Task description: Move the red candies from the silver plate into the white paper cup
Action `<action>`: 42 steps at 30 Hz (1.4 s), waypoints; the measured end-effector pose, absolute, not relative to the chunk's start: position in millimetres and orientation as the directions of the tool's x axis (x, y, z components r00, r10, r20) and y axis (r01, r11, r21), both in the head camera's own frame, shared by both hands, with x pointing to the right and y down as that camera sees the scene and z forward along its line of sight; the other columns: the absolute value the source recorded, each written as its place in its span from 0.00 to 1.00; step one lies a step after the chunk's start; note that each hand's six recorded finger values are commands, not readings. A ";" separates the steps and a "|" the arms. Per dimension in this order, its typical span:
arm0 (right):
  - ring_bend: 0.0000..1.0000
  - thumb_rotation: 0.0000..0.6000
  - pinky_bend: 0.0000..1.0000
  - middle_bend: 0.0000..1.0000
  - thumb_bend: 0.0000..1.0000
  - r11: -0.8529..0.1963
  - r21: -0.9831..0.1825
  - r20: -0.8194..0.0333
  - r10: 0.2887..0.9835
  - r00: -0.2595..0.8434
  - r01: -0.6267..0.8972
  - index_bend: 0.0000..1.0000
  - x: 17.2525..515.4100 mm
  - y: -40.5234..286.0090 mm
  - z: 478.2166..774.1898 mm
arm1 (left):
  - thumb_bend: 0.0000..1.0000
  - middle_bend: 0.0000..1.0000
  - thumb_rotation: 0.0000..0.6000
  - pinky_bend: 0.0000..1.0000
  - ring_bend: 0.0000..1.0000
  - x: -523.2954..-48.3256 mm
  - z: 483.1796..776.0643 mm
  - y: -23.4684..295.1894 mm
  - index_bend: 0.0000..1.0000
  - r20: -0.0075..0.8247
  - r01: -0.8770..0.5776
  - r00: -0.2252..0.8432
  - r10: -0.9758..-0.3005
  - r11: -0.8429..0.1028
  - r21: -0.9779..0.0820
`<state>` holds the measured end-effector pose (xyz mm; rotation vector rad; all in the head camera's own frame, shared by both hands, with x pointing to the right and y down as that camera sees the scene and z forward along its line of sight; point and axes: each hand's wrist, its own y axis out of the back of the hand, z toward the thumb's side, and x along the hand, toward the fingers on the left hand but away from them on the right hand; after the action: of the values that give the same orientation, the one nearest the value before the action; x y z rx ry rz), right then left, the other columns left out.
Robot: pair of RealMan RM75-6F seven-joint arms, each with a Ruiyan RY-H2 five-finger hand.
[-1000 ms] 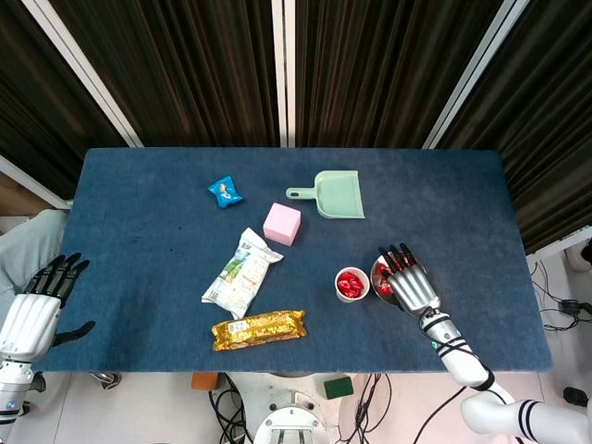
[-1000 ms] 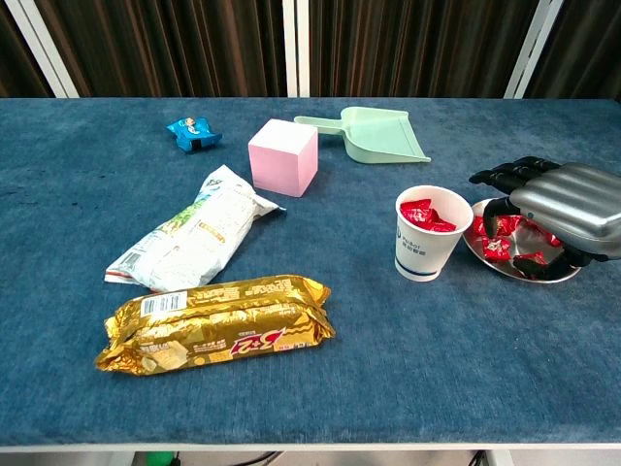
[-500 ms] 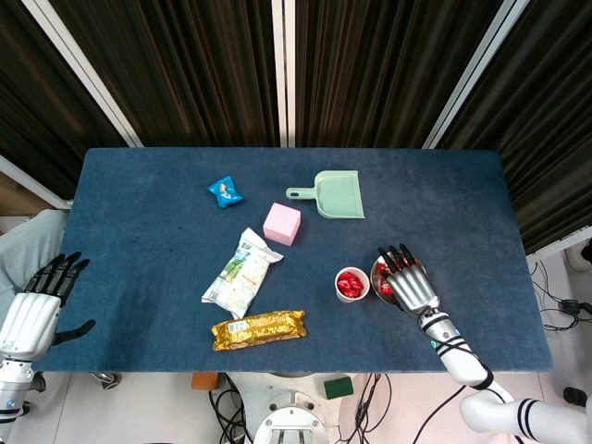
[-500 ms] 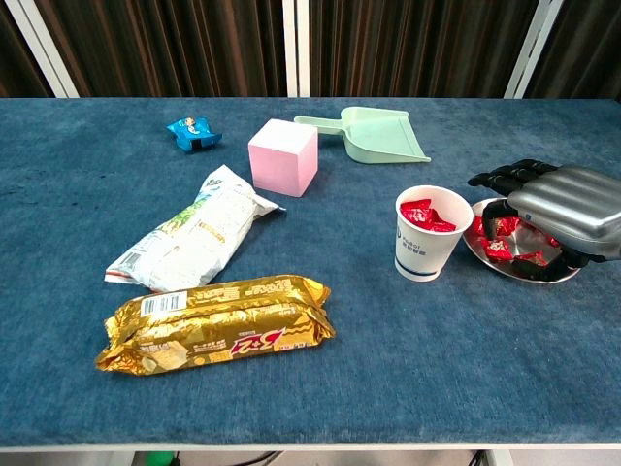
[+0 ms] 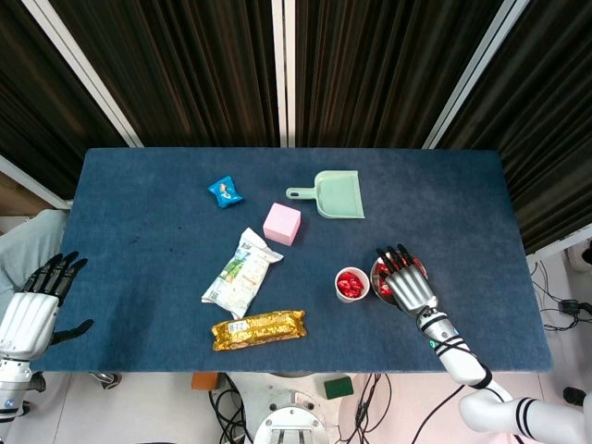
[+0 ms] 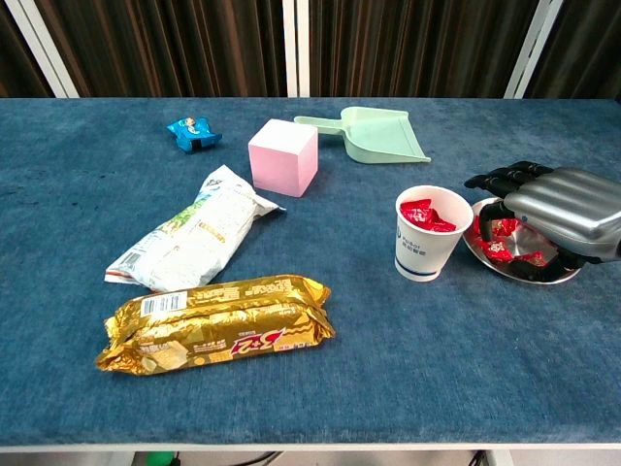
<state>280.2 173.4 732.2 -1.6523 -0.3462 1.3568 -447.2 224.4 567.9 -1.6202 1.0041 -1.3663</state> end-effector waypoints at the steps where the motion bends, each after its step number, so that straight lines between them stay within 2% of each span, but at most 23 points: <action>1: 0.00 1.00 0.00 0.00 0.37 -0.520 -0.789 -0.613 0.710 0.347 -0.328 0.40 280.4 173.3 732.0 | 0.09 0.07 1.00 0.18 0.04 -447.2 567.7 224.4 0.11 0.377 -0.086 0.112 -0.919 -0.387 -0.918; 21: 0.00 1.00 0.00 0.01 0.38 -0.519 -0.791 -0.610 0.706 0.360 -0.324 0.44 276.4 173.1 733.8 | 0.09 0.07 1.00 0.18 0.04 -447.5 568.4 224.4 0.11 0.380 -0.084 0.109 -0.919 -0.389 -0.917; 30: 0.00 1.00 0.00 0.02 0.47 -0.513 -0.797 -0.602 0.719 0.347 -0.319 0.59 279.5 172.2 732.0 | 0.09 0.07 1.00 0.18 0.04 -446.9 568.4 224.6 0.11 0.380 -0.084 0.111 -0.918 -0.389 -0.917; 37: 0.00 1.00 0.00 0.02 0.48 -0.504 -0.809 -0.586 0.732 0.347 -0.303 0.61 282.0 170.1 726.1 | 0.09 0.07 1.00 0.18 0.04 -446.2 568.3 224.9 0.11 0.379 -0.083 0.112 -0.919 -0.389 -0.918; 42: 0.00 1.00 0.00 0.02 0.48 -0.474 -0.843 -0.538 0.762 0.361 -0.255 0.61 280.5 163.1 710.5 | 0.09 0.07 1.00 0.18 0.04 -446.3 568.5 224.8 0.11 0.380 -0.083 0.112 -0.918 -0.389 -0.917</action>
<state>280.5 163.1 710.5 -1.6441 -0.4604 1.3024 -446.3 224.8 568.5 -1.6197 1.0007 -1.3682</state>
